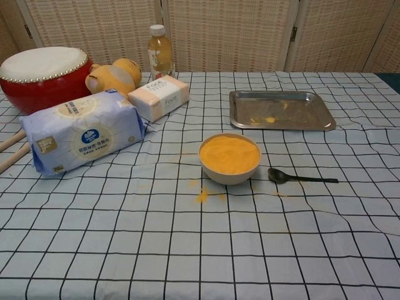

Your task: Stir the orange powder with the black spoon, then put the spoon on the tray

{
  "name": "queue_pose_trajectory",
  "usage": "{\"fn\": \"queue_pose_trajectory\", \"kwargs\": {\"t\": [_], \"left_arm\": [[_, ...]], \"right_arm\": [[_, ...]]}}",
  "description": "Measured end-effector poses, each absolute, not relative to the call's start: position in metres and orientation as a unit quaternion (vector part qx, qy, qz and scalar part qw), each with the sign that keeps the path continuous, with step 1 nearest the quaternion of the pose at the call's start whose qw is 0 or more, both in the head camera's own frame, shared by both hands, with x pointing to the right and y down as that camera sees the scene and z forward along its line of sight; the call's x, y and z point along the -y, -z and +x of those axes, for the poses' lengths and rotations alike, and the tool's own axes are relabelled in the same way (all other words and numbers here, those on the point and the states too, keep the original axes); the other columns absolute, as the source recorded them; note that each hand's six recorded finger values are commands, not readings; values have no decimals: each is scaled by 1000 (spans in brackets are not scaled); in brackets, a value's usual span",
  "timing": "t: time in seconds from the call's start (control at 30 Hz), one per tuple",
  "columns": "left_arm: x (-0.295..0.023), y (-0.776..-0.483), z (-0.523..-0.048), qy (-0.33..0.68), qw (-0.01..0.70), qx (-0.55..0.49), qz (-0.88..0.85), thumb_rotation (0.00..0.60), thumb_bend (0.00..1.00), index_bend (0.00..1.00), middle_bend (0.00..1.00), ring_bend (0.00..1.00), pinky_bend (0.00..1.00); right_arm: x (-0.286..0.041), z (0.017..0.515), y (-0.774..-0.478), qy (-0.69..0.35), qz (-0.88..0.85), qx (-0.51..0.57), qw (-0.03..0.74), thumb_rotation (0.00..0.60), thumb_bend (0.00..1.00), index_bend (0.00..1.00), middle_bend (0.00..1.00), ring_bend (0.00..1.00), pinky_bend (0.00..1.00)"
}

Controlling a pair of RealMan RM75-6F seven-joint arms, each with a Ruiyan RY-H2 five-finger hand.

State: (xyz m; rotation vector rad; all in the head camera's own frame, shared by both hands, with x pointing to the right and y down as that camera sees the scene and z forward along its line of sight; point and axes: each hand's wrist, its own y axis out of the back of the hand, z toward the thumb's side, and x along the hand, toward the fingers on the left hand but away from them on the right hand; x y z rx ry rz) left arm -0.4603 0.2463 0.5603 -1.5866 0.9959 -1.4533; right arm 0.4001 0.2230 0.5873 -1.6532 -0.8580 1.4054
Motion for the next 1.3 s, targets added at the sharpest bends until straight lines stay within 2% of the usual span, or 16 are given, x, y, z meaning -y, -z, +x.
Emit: {"fn": "queue_pose_trajectory", "kwargs": {"t": [0.33, 0.57, 0.63, 0.8, 0.93, 1.3], "left_arm": [[-247, -562, -456, 566, 373, -384, -627, 600, 433, 0, 0, 0, 100], [-247, -564, -456, 562, 364, -385, -634, 600, 431, 0, 0, 0, 102], [-247, -564, -456, 561, 362, -384, -638, 600, 432, 0, 0, 0, 105], [-248, -563, -456, 558, 357, -383, -644, 600, 433, 0, 0, 0, 106], [-247, -562, -458, 559, 349, -385, -647, 600, 432, 0, 0, 0, 106], [-246, -562, -463, 560, 338, -388, -649, 600, 434, 0, 0, 0, 107]], "right_arm": [[-225, 396, -590, -553, -658, 333, 388, 600, 267, 0, 0, 0, 0], [-216, 367, -605, -526, -689, 317, 385, 600, 268, 1, 0, 0, 0], [-212, 355, -612, -521, -698, 303, 387, 600, 267, 37, 0, 0, 0], [-200, 318, -637, -513, -716, 264, 393, 600, 268, 284, 0, 0, 0], [-190, 293, -659, -519, -719, 248, 391, 600, 269, 384, 0, 0, 0], [-174, 255, -712, -540, -717, 220, 382, 600, 275, 464, 0, 0, 0]]}}
